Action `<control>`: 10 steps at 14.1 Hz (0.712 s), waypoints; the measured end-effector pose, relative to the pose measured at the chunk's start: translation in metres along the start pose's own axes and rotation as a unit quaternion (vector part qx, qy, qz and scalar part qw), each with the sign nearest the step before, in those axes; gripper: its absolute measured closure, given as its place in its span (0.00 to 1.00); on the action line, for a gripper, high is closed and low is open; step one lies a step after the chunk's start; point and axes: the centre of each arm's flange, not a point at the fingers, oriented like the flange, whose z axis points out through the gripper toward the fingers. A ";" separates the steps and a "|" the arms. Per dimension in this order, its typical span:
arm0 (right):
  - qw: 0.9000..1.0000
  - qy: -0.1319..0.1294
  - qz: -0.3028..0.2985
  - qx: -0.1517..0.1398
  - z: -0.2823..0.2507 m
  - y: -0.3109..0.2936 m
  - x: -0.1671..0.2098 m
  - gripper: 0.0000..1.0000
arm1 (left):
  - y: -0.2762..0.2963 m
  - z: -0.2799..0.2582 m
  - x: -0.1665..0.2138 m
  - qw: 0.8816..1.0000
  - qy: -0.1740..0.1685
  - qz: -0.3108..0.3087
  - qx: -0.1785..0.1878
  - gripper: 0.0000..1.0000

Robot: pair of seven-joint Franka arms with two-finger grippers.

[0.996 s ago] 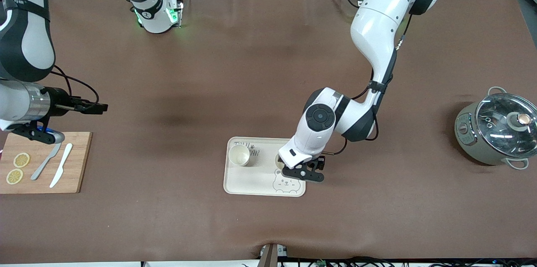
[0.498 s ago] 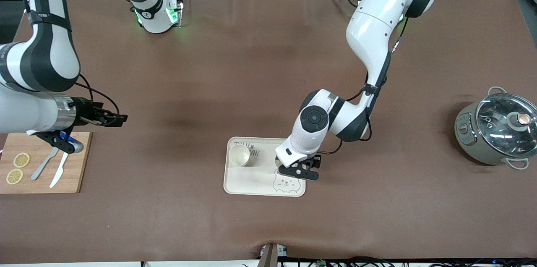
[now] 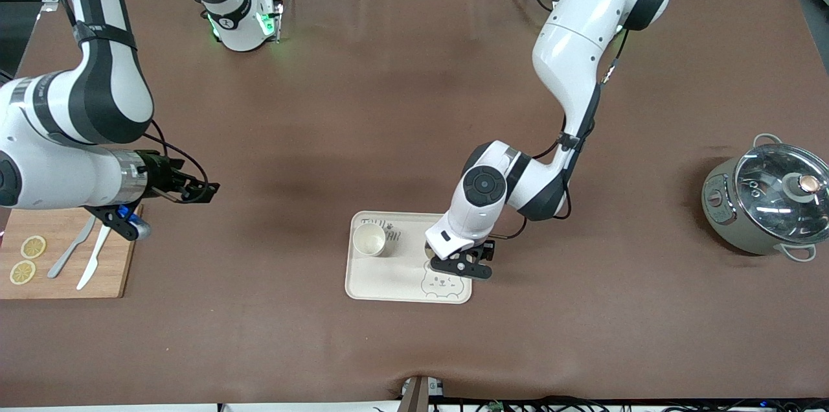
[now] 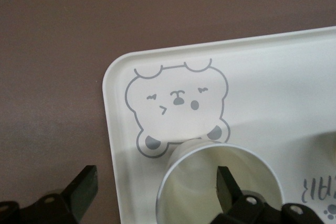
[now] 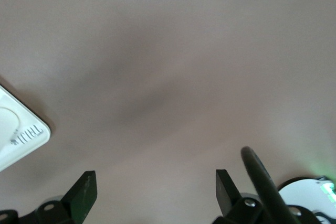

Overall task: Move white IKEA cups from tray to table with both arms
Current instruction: 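Close the left gripper on the cup while the right gripper reaches the tray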

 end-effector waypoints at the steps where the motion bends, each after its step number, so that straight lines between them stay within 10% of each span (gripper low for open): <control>1: 1.000 0.002 0.006 0.003 0.002 -0.004 0.000 0.00 | 0.001 0.002 -0.001 1.000 0.002 -0.002 -0.001 0.00; 7: 0.998 0.007 0.055 0.024 0.016 -0.044 -0.020 0.00 | 0.006 0.006 -0.004 1.000 0.001 -0.005 -0.002 0.00; 10: 0.996 0.007 0.081 0.028 0.028 -0.067 -0.035 0.00 | 0.008 0.005 -0.004 1.000 0.002 -0.008 -0.002 0.29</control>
